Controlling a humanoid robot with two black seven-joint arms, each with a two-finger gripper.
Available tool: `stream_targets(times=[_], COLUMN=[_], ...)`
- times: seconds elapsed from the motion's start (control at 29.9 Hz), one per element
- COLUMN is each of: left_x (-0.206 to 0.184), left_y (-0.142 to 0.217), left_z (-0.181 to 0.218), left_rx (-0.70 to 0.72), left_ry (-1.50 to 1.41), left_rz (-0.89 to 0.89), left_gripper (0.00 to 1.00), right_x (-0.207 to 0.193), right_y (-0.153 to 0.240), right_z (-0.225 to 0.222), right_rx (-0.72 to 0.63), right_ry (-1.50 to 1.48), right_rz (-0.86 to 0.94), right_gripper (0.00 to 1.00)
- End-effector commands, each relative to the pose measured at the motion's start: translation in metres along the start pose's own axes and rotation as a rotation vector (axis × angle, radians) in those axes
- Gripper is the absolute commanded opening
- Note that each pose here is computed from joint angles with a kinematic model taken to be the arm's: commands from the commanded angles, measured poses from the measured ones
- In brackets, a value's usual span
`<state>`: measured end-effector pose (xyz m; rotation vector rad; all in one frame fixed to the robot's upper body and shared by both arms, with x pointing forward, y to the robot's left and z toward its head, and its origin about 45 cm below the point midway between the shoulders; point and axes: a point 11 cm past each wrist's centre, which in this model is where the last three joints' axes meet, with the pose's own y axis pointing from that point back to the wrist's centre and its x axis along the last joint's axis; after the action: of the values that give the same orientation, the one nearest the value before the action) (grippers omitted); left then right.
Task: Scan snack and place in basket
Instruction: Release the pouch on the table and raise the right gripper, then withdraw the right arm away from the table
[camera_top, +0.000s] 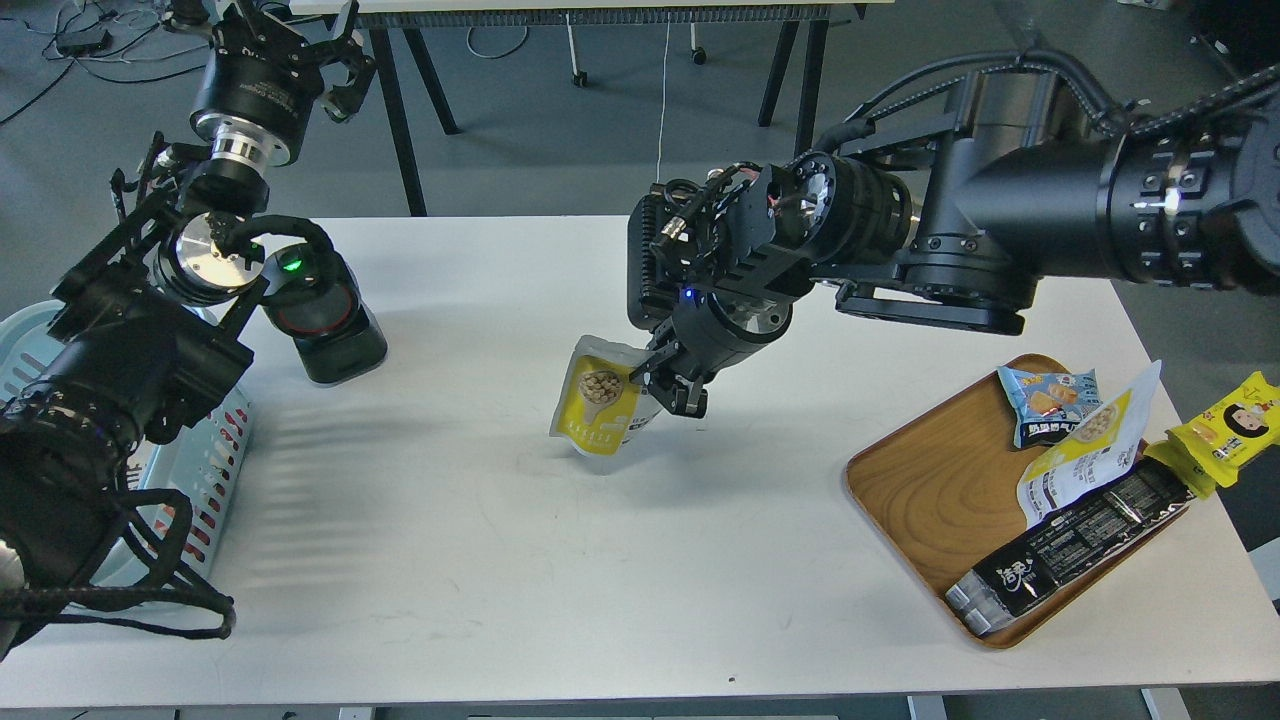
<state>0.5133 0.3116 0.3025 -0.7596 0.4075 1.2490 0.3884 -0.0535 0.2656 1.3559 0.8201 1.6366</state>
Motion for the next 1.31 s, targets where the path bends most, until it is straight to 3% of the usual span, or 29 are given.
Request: stream_targets(times=[0.0, 0.23, 0.37, 0.5, 0.74, 0.87, 1.0, 1.27], left_x=[0.001, 0.001, 0.002, 0.002, -0.007, -0.023, -0.044, -0.059], left_y=[0.000, 0.001, 0.001, 0.000, -0.006, -0.017, -0.031, -0.043], left_z=[0.000, 0.000, 0.002, 0.004, 0.006, 0.009, 0.021, 0.057], left_rx=[0.000, 0.001, -0.002, -0.002, 0.003, 0.023, 0.089, 0.177], left_ry=[-0.001, -0.001, -0.004, -0.008, -0.012, -0.036, -0.170, -0.469], left_rz=[0.001, 0.003, 0.003, 0.002, -0.017, -0.055, -0.135, -0.208], left_gripper=[1.00, 1.00, 1.00, 1.00, 1.00, 1.00, 1.00, 1.00], right_x=[0.000, 0.004, 0.034, 0.030, 0.029, 0.028, 0.011, -0.061], right_y=[0.000, 0.001, 0.010, 0.036, 0.094, 0.141, 0.158, 0.202], right_z=[0.000, -0.001, -0.019, -0.025, 0.011, 0.038, 0.046, 0.069], right_rx=[0.001, 0.004, 0.060, 0.083, -0.034, -0.113, -0.104, -0.126], right_ry=[-0.002, -0.002, -0.023, -0.092, -0.168, -0.286, -0.457, -0.889], right_rz=[0.003, 0.014, 0.077, 0.111, 0.217, 0.395, 0.565, 0.938], right_gripper=[0.10, 0.18, 0.32, 0.49, 0.59, 0.72, 0.96, 0.98])
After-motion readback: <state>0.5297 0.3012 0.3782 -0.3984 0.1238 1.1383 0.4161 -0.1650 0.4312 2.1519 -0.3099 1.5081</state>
